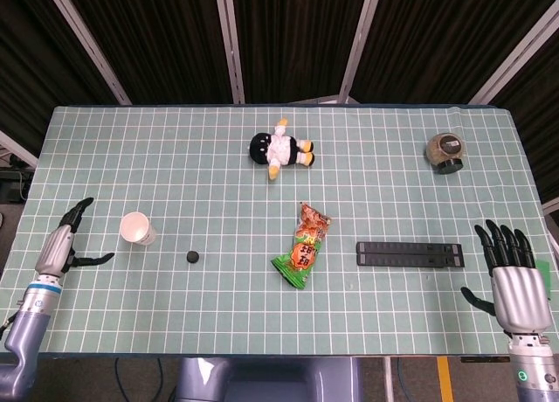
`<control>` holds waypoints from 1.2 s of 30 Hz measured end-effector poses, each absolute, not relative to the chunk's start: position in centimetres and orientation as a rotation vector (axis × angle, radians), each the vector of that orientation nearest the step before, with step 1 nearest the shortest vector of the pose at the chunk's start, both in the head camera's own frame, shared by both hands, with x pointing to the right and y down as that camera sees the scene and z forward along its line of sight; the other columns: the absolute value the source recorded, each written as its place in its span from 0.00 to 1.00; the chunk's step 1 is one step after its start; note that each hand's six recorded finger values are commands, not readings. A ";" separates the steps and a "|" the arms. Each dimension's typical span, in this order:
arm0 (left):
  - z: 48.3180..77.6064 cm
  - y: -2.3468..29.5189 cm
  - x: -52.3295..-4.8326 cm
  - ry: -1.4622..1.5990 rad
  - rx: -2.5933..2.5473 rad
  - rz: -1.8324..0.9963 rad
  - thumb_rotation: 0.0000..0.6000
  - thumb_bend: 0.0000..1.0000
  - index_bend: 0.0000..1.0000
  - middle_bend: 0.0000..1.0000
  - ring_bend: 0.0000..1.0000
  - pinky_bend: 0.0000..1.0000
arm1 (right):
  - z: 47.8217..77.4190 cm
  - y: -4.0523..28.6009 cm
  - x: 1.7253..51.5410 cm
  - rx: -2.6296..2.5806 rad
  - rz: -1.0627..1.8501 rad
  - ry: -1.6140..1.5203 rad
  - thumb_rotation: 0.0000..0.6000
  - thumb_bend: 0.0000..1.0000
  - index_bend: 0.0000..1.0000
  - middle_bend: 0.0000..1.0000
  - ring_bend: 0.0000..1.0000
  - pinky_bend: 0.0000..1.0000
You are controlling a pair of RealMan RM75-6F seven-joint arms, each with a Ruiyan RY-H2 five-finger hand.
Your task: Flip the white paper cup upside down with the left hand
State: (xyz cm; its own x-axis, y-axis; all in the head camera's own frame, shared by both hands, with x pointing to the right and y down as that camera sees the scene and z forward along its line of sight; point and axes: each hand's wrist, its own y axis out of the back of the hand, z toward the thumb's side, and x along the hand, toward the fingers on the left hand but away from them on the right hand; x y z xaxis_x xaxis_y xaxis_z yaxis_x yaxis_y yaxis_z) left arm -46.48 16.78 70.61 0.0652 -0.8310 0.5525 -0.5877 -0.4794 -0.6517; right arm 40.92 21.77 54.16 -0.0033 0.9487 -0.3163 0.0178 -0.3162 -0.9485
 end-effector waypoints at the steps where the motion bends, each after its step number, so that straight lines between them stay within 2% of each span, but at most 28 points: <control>1: 71.3 16.6 -46.1 1.419 -2.112 -1.382 1.00 0.00 0.00 0.00 0.00 0.00 | 54.4 21.8 41.0 -1.450 1.448 -1.054 1.00 0.00 0.00 0.00 0.00 0.00; 13: 74.7 15.5 -42.5 1.279 -2.225 -1.389 1.00 0.00 0.00 0.02 0.01 0.01 | 55.3 21.6 41.5 -1.425 1.491 -1.043 1.00 0.00 0.00 0.00 0.00 0.00; 15: 75.1 15.4 -42.3 1.285 -2.232 -1.388 1.00 0.00 0.02 0.06 0.05 0.06 | 55.4 21.6 41.7 -1.421 1.498 -1.045 1.00 0.00 0.00 0.00 0.00 0.00; 20: 75.6 15.1 -41.4 1.353 -2.270 -1.340 1.00 0.02 0.19 0.21 0.24 0.27 | 55.3 21.5 41.9 -1.418 1.499 -1.050 1.00 0.00 0.00 0.00 0.00 0.00; 22: 75.8 15.0 -41.1 1.384 -2.275 -1.323 1.00 0.04 0.24 0.25 0.30 0.37 | 55.4 21.6 42.0 -1.415 1.503 -1.049 1.00 0.00 0.00 0.00 0.00 0.00; 25: 76.2 14.7 -40.8 1.422 -2.263 -1.304 1.00 0.10 0.35 0.36 0.39 0.47 | 55.4 21.5 42.2 -1.411 1.509 -1.052 1.00 0.00 0.00 0.00 0.00 0.00; 33: 76.0 14.2 -40.5 1.435 -2.197 -1.269 1.00 0.13 0.44 0.43 0.46 0.53 | 55.5 21.4 42.2 -1.410 1.512 -1.052 1.00 0.00 0.00 0.00 0.00 0.00; 36: 75.7 14.0 -40.4 1.408 -2.174 -1.265 1.00 0.13 0.44 0.44 0.46 0.53 | 55.4 21.4 42.2 -1.409 1.510 -1.053 1.00 0.00 0.00 0.00 0.00 0.00</control>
State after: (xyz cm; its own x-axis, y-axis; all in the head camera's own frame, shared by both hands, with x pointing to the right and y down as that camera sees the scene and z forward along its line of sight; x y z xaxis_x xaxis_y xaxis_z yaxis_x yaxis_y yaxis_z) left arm -40.42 14.01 75.73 0.1520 -0.8369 0.5258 -0.6124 -0.4973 -0.6145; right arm 42.20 21.41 55.45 -0.0596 0.9413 -0.3322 -0.0135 -0.3335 -0.9426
